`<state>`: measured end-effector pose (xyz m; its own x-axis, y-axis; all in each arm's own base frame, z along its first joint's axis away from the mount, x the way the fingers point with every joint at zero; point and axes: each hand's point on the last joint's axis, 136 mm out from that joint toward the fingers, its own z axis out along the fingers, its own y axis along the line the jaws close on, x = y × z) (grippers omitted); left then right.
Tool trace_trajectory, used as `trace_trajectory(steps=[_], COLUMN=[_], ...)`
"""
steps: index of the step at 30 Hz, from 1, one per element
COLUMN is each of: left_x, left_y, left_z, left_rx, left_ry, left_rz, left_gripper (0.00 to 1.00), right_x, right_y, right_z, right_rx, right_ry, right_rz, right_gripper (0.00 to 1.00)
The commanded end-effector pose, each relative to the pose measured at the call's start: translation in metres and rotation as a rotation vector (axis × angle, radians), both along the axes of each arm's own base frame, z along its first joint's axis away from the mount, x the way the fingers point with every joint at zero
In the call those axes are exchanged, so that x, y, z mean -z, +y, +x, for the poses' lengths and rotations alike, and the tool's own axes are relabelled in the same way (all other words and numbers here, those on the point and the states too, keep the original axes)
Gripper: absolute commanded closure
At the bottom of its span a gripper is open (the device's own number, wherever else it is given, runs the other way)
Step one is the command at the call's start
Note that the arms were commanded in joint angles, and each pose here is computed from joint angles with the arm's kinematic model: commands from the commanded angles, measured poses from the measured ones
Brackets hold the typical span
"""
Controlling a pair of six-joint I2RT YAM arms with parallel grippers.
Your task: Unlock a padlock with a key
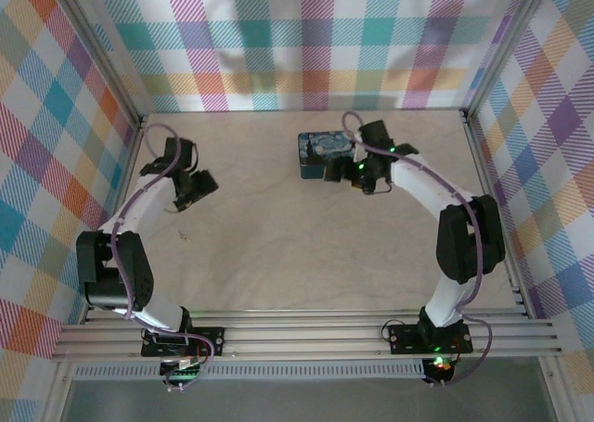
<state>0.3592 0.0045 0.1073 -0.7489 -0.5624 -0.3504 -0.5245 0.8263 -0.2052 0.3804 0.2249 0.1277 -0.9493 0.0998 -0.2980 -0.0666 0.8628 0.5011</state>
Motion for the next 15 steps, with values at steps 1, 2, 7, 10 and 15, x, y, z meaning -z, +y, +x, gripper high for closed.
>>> trace_trajectory(steps=[1,2,7,10,15], left_x=[0.033,0.041,0.068,0.078,0.093], left_y=[0.029,0.035,0.041,0.04,0.04], left_z=[-0.05,-0.057,-0.074,-0.074,-0.08], left_rx=[-0.1,-0.124,-0.184,-0.193,-0.203], left_ry=[0.166,0.194,0.269,0.296,0.333], left_rz=[-0.031,-0.043,-0.072,-0.084,-0.082], left_gripper=[0.33,0.37,0.55,0.59,0.63], right_x=[0.002,0.006,0.02,0.02,0.018], right_y=[0.024,0.032,0.045,0.045,0.037], right_z=[-0.019,-0.026,-0.048,-0.053,-0.056], right_rx=[-0.036,-0.056,-0.093,-0.095,-0.094], right_ry=[-0.003,0.006,0.043,0.043,0.022], right_rz=[0.013,0.012,-0.005,-0.012,-0.044], right_gripper=[0.2,0.2,0.21,0.2,0.2])
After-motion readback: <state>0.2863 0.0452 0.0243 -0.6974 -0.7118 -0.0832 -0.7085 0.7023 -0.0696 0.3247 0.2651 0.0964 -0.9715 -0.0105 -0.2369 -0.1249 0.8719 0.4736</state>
